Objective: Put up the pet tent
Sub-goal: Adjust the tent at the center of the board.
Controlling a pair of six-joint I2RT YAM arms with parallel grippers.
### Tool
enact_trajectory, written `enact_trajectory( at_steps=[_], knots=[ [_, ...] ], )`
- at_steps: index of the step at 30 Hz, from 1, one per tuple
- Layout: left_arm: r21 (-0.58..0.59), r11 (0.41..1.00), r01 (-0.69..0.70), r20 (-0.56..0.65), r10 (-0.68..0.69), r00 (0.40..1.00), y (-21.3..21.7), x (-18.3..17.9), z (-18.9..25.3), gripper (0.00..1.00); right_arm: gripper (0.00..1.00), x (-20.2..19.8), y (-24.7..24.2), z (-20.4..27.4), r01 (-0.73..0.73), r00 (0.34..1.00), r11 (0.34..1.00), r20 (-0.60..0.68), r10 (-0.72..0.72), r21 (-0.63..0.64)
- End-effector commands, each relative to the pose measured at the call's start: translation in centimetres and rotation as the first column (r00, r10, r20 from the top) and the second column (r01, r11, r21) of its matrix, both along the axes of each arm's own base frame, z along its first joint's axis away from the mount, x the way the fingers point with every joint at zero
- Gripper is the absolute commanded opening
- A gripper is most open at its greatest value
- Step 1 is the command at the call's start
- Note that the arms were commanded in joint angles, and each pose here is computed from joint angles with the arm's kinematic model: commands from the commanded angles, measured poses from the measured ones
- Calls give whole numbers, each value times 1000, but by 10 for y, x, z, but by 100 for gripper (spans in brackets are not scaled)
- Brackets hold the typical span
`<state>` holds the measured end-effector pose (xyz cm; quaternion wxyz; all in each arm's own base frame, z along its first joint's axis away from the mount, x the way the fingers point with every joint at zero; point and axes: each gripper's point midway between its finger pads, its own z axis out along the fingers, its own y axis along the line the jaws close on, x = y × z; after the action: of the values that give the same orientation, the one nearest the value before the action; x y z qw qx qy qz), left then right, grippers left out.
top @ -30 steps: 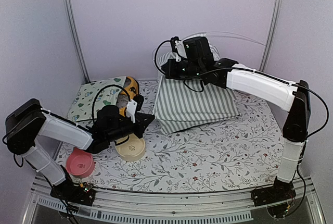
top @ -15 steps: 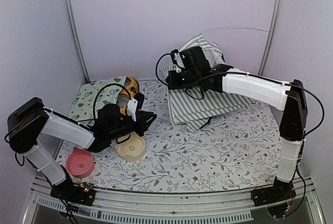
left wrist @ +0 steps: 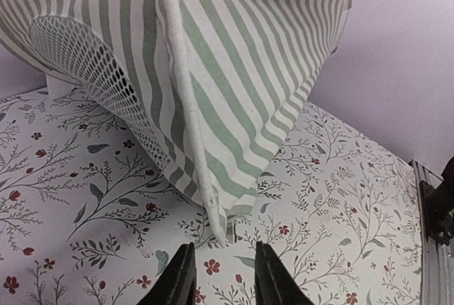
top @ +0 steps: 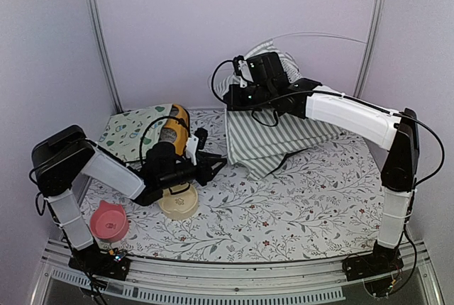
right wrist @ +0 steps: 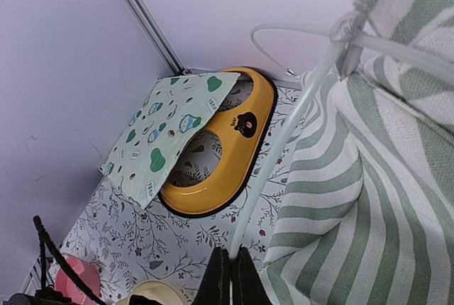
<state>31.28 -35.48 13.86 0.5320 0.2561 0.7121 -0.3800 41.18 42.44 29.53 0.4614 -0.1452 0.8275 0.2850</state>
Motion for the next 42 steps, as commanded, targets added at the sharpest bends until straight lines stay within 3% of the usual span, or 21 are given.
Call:
enact_trajectory(
  at_steps=[1, 14, 19, 29, 42],
  knots=[
    [-74, 997, 31, 21, -30, 999, -9, 5, 15, 31, 0, 2, -4, 38, 7, 998, 999, 58, -10, 54],
    [-70, 998, 2, 17, -1, 1000, -16, 22, 11, 20, 0, -2, -1, 46, -17, 999, 997, 49, 13, 77],
    [-78, 997, 2, 31, 1, 1000, -16, 27, 18, 0, 0, -3, -3, 40, -12, 999, 998, 35, 10, 65],
    [-64, 998, 21, 127, -13, 992, -6, 27, 80, 0, 0, -21, 5, -33, -80, 997, 991, -23, 78, -111],
    [-93, 995, 21, 230, 1, 973, 8, 29, 155, 0, 0, -41, 26, -72, -132, 991, 981, -57, 125, -143]
  ],
)
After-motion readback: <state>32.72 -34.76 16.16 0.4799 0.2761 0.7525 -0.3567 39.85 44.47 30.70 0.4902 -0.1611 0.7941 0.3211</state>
